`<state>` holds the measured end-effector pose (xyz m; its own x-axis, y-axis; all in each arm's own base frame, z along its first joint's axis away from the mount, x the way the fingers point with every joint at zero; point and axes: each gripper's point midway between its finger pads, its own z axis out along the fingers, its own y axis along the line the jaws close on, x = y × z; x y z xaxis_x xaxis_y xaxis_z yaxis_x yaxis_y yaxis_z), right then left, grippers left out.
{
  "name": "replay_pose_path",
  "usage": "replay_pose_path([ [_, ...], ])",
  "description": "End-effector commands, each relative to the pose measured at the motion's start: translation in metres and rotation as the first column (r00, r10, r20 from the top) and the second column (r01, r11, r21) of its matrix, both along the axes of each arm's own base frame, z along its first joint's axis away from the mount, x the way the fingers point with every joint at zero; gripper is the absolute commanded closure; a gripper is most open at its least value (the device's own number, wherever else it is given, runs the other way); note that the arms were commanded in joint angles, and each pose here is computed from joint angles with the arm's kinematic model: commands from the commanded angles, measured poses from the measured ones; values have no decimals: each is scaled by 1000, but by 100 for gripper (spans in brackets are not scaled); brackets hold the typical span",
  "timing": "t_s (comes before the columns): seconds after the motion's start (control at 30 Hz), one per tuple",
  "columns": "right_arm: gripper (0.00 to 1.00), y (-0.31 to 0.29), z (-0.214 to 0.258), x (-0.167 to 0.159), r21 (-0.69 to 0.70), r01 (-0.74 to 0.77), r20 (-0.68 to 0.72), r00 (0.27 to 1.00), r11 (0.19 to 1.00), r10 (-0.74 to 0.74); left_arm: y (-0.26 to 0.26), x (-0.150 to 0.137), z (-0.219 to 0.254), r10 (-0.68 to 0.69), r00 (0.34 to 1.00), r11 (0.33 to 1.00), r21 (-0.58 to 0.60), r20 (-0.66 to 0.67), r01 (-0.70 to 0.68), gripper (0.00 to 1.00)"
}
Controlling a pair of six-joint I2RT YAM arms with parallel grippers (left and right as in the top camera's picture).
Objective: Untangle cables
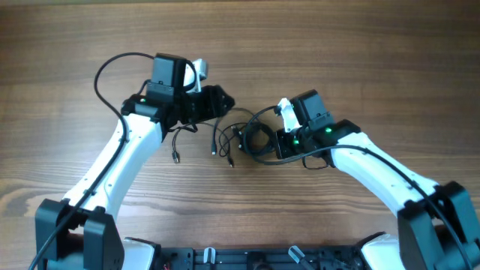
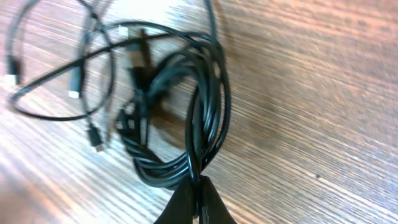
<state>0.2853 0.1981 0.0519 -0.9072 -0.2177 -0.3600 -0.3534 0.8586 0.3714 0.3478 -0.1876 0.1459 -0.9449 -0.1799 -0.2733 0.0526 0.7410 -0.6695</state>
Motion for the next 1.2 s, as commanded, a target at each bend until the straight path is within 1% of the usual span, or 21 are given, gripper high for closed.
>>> replay_pose_path([
  [0.0, 96, 9, 16, 2, 52, -41, 29, 999, 998, 40, -46, -42, 28, -225, 973, 948, -244, -55, 206, 87],
  [0.03, 96, 10, 16, 2, 54, -41, 30, 999, 998, 39, -50, -47, 18, -231, 971, 958, -189, -60, 216, 85],
  [0.1, 96, 10, 16, 4, 56, -40, 35, 999, 998, 39, -49, -58, -18, -194, 973, 981, -6, -126, 195, 82],
  [0.13, 96, 10, 16, 4, 57, -39, 35, 999, 998, 37, -52, -66, -32, -195, 967, 978, 35, -162, 203, 75],
  [0.17, 96, 11, 17, 3, 67, -32, 29, 999, 997, 30, -54, -71, -41, -185, 961, 979, 48, -204, 198, 72],
  [0.27, 96, 25, 28, 5, 149, -60, 42, 998, 987, 54, -50, -75, -68, -126, 945, 985, 77, -303, 156, 72],
  [0.33, 96, 30, 32, 6, 181, -55, 41, 998, 982, 48, -46, -72, -80, -103, 944, 983, 114, -314, 145, 71],
  [0.4, 96, 33, 34, 6, 201, -64, 41, 998, 978, 57, -38, -65, -92, -53, 950, 978, 174, -309, 112, 70],
  [0.57, 96, 38, 37, 1, 236, -84, 26, 996, 968, 80, -42, -53, -100, -54, 958, 981, 166, -281, 104, 70],
  [0.7, 96, 38, 37, 0, 235, -84, 24, 996, 968, 80, -48, -42, -112, -55, 964, 983, 157, -261, 98, 69],
  [0.77, 96, 37, 37, -1, 234, -83, 19, 997, 969, 81, -51, -37, -121, -53, 965, 984, 154, -257, 94, 66],
  [0.9, 96, 43, 41, -6, 272, -115, 12, 993, 955, 116, -48, -33, -144, -39, 959, 981, 171, -280, 90, 65],
  [0.97, 96, 52, 49, -14, 327, -193, 35, 981, 925, 192, -48, -35, -155, -36, 952, 979, 179, -303, 94, 66],
  [1.0, 96, 55, 52, -16, 344, -206, 37, 978, 916, 206, -47, -36, -158, -35, 950, 979, 182, -310, 95, 66],
  [1.07, 96, 63, 61, -23, 401, -274, 64, 960, 874, 272, -46, -38, -162, -32, 946, 978, 187, -322, 97, 66],
  [1.17, 96, 71, 74, -27, 462, -319, 96, 946, 827, 311, -43, -43, -165, -28, 938, 975, 197, -346, 102, 70],
])
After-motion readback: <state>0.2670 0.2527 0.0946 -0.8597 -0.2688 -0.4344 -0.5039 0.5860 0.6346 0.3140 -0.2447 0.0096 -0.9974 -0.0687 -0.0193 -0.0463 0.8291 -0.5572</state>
